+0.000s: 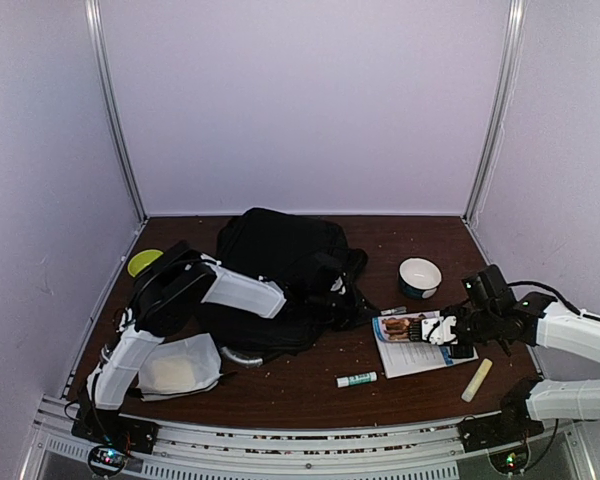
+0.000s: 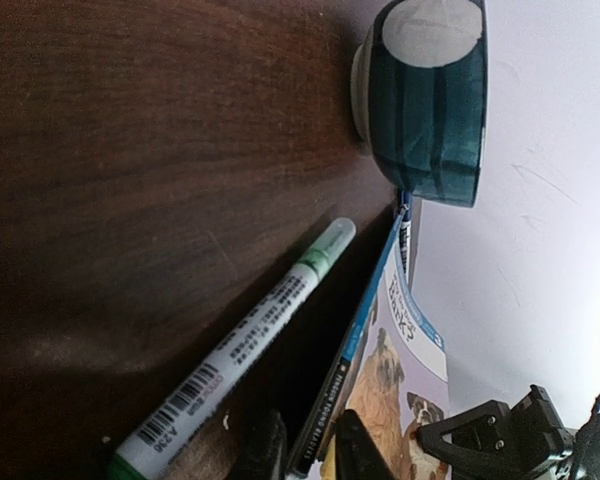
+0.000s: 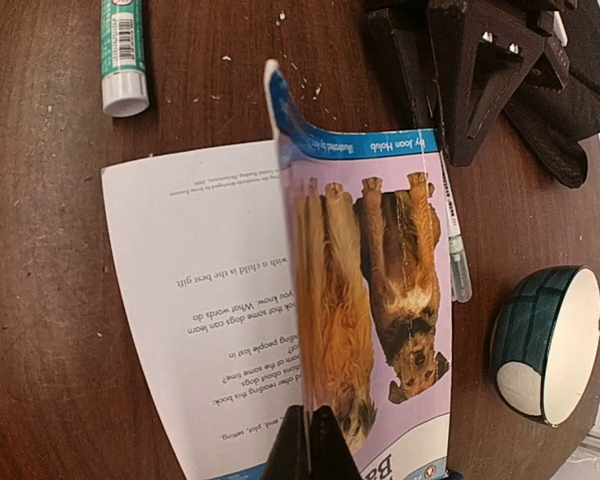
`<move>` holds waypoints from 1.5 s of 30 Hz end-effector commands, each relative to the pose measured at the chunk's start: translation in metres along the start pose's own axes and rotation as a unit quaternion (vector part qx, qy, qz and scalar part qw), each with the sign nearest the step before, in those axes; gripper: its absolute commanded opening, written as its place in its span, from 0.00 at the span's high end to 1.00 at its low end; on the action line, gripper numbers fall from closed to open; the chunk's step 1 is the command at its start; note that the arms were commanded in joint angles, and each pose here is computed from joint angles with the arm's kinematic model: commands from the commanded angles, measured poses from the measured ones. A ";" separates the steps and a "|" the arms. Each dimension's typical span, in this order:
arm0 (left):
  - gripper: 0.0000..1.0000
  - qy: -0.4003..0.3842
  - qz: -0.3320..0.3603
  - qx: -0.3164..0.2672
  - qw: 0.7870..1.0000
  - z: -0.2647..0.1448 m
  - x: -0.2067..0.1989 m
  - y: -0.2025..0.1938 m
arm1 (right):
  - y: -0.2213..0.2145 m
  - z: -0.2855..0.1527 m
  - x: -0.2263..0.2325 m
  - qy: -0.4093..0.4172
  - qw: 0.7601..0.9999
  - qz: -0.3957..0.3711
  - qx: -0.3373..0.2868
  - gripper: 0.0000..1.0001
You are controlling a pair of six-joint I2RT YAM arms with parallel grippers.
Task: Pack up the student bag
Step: Pick up the book at the center of the board.
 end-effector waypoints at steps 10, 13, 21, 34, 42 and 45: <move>0.78 -0.056 0.094 0.039 0.993 0.004 -0.027 -0.012 | 0.005 0.003 -0.005 -0.006 1.000 0.010 -0.016 1.00; 0.77 -0.063 0.117 0.040 0.990 0.003 -0.032 -0.013 | 0.005 0.004 -0.006 -0.007 1.000 0.012 -0.017 1.00; 0.79 -0.102 0.201 0.053 0.973 0.000 -0.049 -0.018 | 0.008 0.003 -0.013 -0.012 1.000 0.019 -0.019 1.00; 0.76 -0.074 0.264 0.061 0.960 -0.001 -0.038 -0.021 | 0.008 0.005 -0.016 -0.018 0.999 0.025 -0.018 1.00; 0.95 -0.057 0.302 0.057 0.950 -0.006 -0.038 -0.021 | 0.008 0.005 -0.017 -0.018 0.999 0.029 -0.015 1.00; 1.00 -0.058 0.310 0.046 0.948 -0.014 -0.046 -0.022 | 0.010 0.002 -0.017 -0.012 0.999 0.028 -0.016 0.96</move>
Point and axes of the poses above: each gripper's point midway between its finger pads, its own z axis out along the fingers, its own x axis along the line the jaws close on, y = z × x, the point moved 5 cm from there along -z, back along the fingers, and after that the axes turned 6 degrees about -z, right-handed, at the moved point
